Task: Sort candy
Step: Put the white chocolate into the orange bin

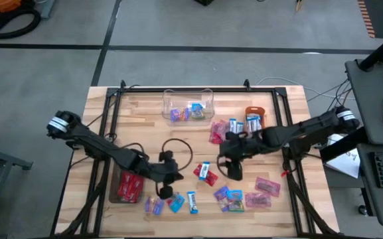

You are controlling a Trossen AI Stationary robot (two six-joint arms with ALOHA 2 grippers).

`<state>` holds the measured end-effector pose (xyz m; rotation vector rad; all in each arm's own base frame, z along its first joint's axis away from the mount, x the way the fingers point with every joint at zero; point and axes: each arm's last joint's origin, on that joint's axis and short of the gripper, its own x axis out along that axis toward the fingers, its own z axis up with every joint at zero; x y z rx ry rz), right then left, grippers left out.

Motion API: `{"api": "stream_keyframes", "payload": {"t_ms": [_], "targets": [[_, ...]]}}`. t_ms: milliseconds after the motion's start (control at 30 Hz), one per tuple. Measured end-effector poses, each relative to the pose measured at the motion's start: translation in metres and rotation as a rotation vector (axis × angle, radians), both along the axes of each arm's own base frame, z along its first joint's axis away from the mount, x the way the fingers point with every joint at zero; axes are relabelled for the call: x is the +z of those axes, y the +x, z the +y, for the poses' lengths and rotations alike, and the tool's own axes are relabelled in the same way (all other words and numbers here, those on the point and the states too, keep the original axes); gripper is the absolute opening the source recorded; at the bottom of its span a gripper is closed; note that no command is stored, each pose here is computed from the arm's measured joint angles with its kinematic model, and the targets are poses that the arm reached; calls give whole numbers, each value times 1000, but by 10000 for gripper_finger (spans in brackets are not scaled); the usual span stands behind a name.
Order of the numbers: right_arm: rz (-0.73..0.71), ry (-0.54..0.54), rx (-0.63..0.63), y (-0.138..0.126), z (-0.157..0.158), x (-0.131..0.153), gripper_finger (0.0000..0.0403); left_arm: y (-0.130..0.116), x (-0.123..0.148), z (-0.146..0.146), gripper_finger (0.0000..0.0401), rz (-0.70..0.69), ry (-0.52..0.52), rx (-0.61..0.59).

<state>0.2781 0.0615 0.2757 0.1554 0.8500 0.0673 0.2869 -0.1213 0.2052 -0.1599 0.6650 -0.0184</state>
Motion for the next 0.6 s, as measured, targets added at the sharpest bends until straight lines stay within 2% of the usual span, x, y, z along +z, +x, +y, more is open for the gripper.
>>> {"api": "stream_keyframes", "payload": {"t_ms": [167,300,467,600], "targets": [[105,22,-11,-12,11,-4,186,26,-12,-8,48,-14,168,-42],[150,41,-13,-22,20,-4,191,45,-31,-8,97,-9,278,-21],[144,10,-1,-26,31,-5,191,66,-54,-4,148,-83,336,-26],[147,-7,-19,-29,34,-8,192,72,-71,1,169,-60,351,-11]]}}
